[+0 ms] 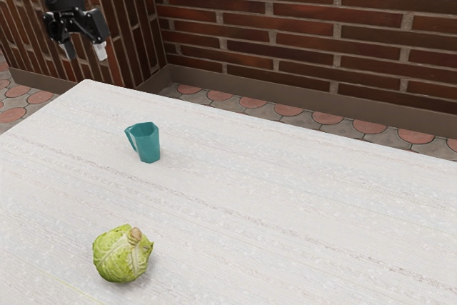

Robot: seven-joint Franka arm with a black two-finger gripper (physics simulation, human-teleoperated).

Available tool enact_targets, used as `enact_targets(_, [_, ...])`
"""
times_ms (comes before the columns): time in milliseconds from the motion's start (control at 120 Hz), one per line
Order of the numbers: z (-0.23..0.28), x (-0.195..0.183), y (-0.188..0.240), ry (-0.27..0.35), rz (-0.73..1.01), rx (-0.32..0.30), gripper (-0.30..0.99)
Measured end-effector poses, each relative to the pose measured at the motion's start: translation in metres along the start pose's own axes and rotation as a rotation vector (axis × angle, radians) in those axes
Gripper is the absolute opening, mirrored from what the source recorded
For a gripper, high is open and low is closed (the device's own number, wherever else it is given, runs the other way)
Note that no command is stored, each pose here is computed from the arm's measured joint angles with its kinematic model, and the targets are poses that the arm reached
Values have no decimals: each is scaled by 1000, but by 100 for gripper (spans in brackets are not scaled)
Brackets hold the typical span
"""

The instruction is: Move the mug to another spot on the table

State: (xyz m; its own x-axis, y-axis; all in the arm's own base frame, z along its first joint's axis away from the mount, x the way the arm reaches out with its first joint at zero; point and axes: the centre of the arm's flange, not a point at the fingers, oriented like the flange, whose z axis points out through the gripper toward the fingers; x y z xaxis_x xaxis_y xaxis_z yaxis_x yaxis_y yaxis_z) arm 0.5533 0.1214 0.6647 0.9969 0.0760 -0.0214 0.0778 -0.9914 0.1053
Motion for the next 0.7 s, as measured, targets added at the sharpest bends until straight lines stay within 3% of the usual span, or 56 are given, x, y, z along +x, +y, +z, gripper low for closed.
enact_targets(133, [34,27,13,-18,40,26,67])
enact_targets(458, [140,142,-112,-29,-208,77,67])
enact_targets(575, [169,149,-152,-62,-357,71,67])
enact_targets(700, [188,163,-153,-57,-530,53,67])
